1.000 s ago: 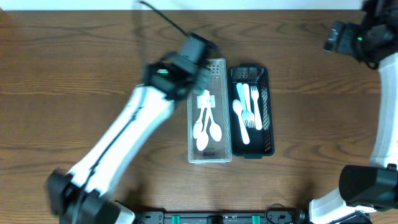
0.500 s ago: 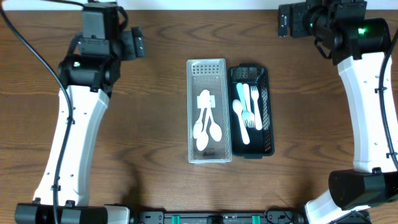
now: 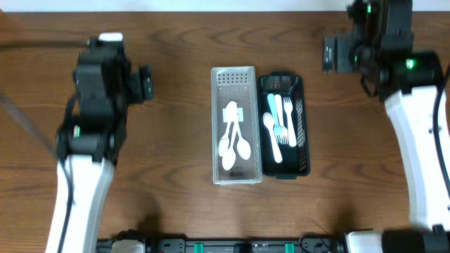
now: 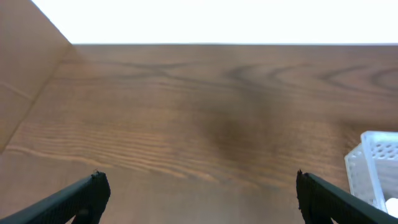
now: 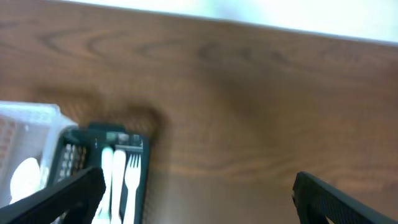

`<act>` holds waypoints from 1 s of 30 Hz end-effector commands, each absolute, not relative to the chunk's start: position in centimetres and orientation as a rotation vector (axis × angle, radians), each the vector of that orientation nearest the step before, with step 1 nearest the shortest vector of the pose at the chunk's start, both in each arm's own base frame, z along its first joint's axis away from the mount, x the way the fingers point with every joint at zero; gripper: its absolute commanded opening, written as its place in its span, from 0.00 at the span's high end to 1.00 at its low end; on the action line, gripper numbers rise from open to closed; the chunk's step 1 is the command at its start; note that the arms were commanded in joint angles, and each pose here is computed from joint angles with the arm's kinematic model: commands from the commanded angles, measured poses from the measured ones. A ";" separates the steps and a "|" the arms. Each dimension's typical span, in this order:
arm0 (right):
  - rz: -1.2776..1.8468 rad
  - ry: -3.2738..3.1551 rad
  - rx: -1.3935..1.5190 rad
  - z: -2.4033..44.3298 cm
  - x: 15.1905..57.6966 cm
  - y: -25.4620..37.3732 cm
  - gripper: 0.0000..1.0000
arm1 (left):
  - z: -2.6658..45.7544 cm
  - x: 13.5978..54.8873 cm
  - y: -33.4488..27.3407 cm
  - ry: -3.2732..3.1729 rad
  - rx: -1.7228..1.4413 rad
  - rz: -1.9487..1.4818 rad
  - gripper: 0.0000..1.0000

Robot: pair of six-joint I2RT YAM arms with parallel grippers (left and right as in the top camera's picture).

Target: Pack container

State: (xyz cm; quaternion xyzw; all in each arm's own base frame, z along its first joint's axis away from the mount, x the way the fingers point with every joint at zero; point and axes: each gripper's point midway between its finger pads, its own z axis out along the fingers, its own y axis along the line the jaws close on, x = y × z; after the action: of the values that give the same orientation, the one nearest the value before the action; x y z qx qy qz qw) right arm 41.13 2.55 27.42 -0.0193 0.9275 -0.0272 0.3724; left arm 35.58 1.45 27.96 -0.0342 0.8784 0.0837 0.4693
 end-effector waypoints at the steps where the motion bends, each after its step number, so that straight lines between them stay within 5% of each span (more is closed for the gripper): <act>1: -0.073 2.413 0.019 23.9 37.3 2.1 0.01 | 24.9 31.9 1.9 2.140 -0.083 0.215 0.02; 12: -0.187 2.273 0.024 17.5 26.2 0.3 0.01 | 16.5 22.7 2.6 2.055 -0.092 0.203 0.02; 30: -0.134 2.436 -0.043 11.4 20.5 0.5 0.01 | 17.1 22.2 2.6 2.000 -0.099 0.194 0.02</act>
State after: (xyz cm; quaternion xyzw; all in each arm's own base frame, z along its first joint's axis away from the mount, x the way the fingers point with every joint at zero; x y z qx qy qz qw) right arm 20.60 0.24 11.44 -0.0191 0.9373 -0.0578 0.3431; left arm 22.21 2.46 16.84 -0.0428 0.8421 0.0761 0.5321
